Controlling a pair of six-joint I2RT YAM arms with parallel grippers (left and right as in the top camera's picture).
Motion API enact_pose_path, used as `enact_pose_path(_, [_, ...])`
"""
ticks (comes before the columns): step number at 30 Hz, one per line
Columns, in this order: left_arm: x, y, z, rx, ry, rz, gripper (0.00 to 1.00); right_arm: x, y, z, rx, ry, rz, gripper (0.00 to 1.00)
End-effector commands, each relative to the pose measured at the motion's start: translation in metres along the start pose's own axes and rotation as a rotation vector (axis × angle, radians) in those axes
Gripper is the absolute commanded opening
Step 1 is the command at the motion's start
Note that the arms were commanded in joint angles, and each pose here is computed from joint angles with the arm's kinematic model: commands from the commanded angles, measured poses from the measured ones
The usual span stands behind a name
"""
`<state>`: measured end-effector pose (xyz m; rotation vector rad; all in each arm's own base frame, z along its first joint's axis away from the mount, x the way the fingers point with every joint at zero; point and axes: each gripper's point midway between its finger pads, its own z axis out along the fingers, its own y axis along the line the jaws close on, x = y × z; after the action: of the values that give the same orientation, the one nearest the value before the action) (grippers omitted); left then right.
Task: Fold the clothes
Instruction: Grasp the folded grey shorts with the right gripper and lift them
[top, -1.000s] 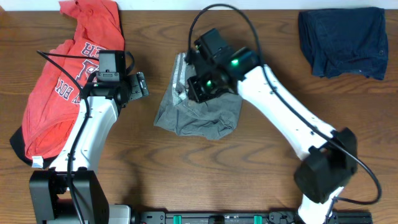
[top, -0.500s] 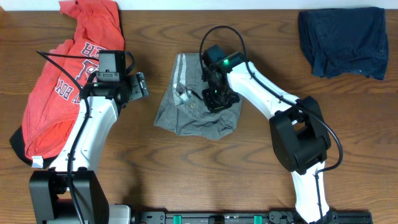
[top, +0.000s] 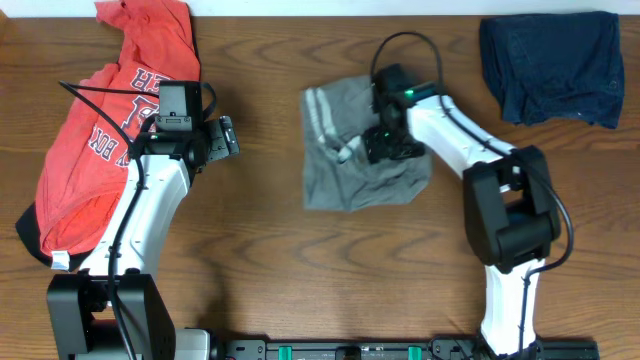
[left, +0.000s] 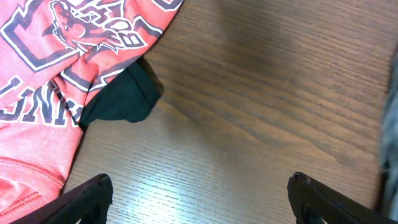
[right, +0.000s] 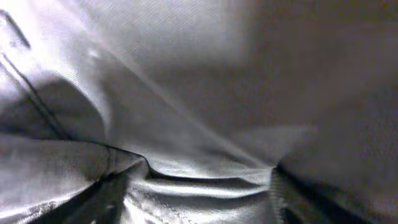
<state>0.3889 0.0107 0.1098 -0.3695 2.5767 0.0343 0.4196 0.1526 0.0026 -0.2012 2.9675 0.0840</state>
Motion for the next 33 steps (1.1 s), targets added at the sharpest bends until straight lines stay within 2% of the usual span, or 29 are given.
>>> enact_pose_path(1, [-0.001, 0.002, -0.001, -0.002, -0.004, 0.001, 0.92, 0.002, -0.079, 0.025, 0.227, 0.004, 0.020, 0.86])
enact_pose_path(3, [-0.001, 0.002, -0.001, -0.002, -0.004, 0.001, 0.92, -0.014, -0.097, 0.020, 0.237, -0.038, 0.013, 0.91])
enact_pose_path(7, [-0.001, 0.002, -0.001, -0.002, -0.003, 0.001, 0.92, -0.038, -0.100, -0.008, 0.144, -0.058, -0.007, 0.94])
enact_pose_path(11, [-0.001, 0.002, -0.001, -0.002, -0.004, 0.001, 0.92, -0.062, -0.071, -0.054, 0.003, -0.080, -0.016, 0.99])
enact_pose_path(17, [-0.001, 0.002, -0.001, -0.002, -0.004, 0.001, 0.92, -0.087, -0.016, -0.092, -0.095, -0.158, -0.004, 0.99])
enact_pose_path(21, [-0.001, 0.002, -0.001, -0.002, -0.004, 0.001, 0.92, -0.082, 0.019, -0.080, -0.106, -0.151, 0.021, 0.99])
enact_pose_path(26, [-0.001, 0.002, -0.001, -0.002, -0.003, 0.001, 0.92, -0.071, 0.043, -0.044, -0.031, -0.109, 0.006, 0.99])
enact_pose_path(33, [0.001, 0.002, -0.001, -0.005, 0.005, 0.002, 0.92, -0.060, 0.025, 0.001, 0.214, -0.092, 0.101, 0.99])
